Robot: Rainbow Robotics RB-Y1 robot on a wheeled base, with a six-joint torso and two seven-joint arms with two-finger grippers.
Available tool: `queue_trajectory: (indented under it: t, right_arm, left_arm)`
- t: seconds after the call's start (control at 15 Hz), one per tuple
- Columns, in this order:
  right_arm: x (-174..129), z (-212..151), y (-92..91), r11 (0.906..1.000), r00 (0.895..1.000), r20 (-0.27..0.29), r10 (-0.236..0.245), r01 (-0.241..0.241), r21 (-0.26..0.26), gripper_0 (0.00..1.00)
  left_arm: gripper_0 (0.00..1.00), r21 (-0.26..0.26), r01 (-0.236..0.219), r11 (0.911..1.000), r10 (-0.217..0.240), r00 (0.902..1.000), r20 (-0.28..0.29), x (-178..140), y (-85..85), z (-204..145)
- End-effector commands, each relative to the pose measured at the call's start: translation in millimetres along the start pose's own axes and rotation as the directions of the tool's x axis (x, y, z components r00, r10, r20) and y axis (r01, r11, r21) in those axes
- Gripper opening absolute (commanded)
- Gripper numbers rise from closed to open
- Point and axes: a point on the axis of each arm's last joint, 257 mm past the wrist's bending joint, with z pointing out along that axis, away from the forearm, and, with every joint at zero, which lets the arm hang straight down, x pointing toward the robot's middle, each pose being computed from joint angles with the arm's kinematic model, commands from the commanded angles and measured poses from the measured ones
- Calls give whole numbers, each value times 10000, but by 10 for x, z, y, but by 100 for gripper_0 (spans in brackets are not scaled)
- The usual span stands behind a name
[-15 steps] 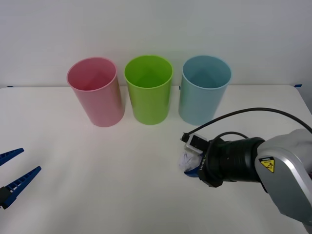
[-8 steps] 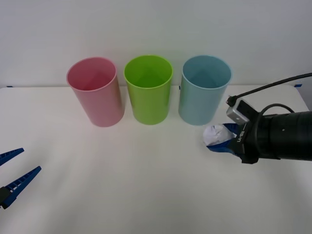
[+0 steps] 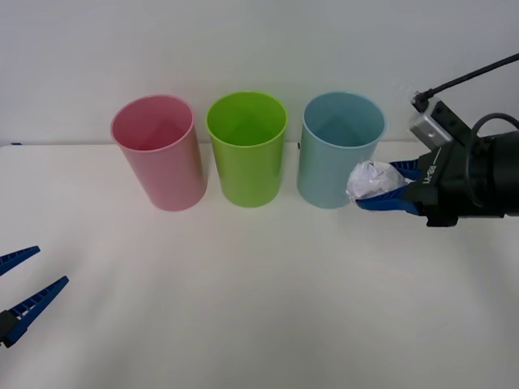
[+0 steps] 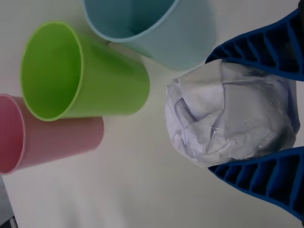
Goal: Put cans in the blue bin and PET bottles in the pink bin and trash in the green bin.
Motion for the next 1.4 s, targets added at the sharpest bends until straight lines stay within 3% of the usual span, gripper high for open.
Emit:
queue_trajectory:
  t: [0.07, 0.2, 0.6, 0.8, 1.0, 1.13, 1.4]
  right_arm:
    - [-354, 118, -139, 9998, 9994, 335, -33, 40, -194, 0]
    - [-580, 230, -249, 9999, 9986, 527, 78, -70, -158, 0]
    - [-1177, 677, -273, 9997, 9958, 886, 246, -244, -33, 0]
    - [-1379, 909, -256, 9991, 9933, 1081, 399, -414, 117, 0]
    - [-1597, 1121, -291, 9991, 9920, 1245, 232, -273, 313, 0]
    - [-1722, 1196, -319, 9978, 9894, 1335, 572, -613, 262, 0]
    - [-1849, 1386, -495, 9958, 9914, 1120, 679, -742, 531, 0]
  left_arm:
    - [86, 0, 0, 10000, 0, 10000, -1, 0, 0, 0]
    - [85, 0, 0, 10000, 0, 10000, -1, 0, 0, 0]
    - [85, 0, 0, 10000, 0, 10000, -1, 0, 0, 0]
    - [85, 0, 0, 10000, 0, 10000, -1, 0, 0, 0]
    - [85, 0, 0, 10000, 0, 10000, -1, 0, 0, 0]
    - [86, 0, 0, 10000, 0, 10000, -1, 0, 0, 0]
    - [85, 0, 0, 10000, 0, 10000, -1, 0, 0, 0]
